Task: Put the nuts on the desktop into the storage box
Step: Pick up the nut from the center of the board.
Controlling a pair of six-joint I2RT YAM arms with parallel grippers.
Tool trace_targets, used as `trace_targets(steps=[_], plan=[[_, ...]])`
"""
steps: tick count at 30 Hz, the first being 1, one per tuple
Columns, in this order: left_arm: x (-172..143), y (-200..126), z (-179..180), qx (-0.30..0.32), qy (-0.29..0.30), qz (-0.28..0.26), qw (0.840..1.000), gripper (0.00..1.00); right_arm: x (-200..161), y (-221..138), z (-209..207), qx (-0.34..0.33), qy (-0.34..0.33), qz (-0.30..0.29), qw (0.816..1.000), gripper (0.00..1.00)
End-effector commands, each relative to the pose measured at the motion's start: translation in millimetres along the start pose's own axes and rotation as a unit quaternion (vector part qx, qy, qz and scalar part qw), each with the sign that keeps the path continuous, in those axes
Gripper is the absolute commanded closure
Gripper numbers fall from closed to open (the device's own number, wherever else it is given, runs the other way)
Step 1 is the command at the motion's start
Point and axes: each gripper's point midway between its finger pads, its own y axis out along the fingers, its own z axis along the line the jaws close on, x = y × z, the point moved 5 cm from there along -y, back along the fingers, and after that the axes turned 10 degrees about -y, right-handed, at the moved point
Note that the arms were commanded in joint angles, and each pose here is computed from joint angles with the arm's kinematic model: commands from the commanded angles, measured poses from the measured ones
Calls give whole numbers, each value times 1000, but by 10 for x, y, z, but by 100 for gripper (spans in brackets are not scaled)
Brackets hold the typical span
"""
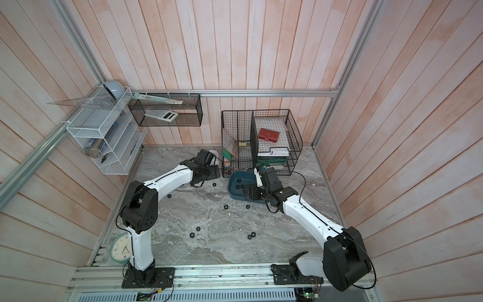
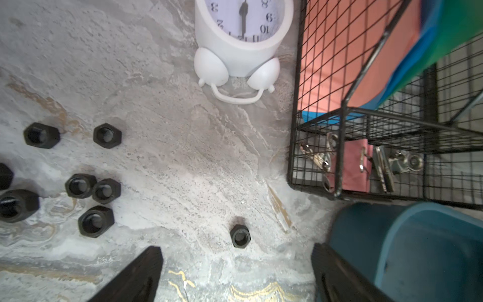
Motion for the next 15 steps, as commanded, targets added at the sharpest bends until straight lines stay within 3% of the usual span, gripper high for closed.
trace_targets(steps=[1,9,15], plan=[[-73,169,23,22,-24,22,999,12,99,-35,23,-3,-11,-12,1000,2],[-138,333,56,35,-33,35,998,35,67,-45,1,-10,-11,-11,1000,2],[-184,436,45,50,-22,44,998,44,60,-48,-6,-13,-11,-10,1000,2]])
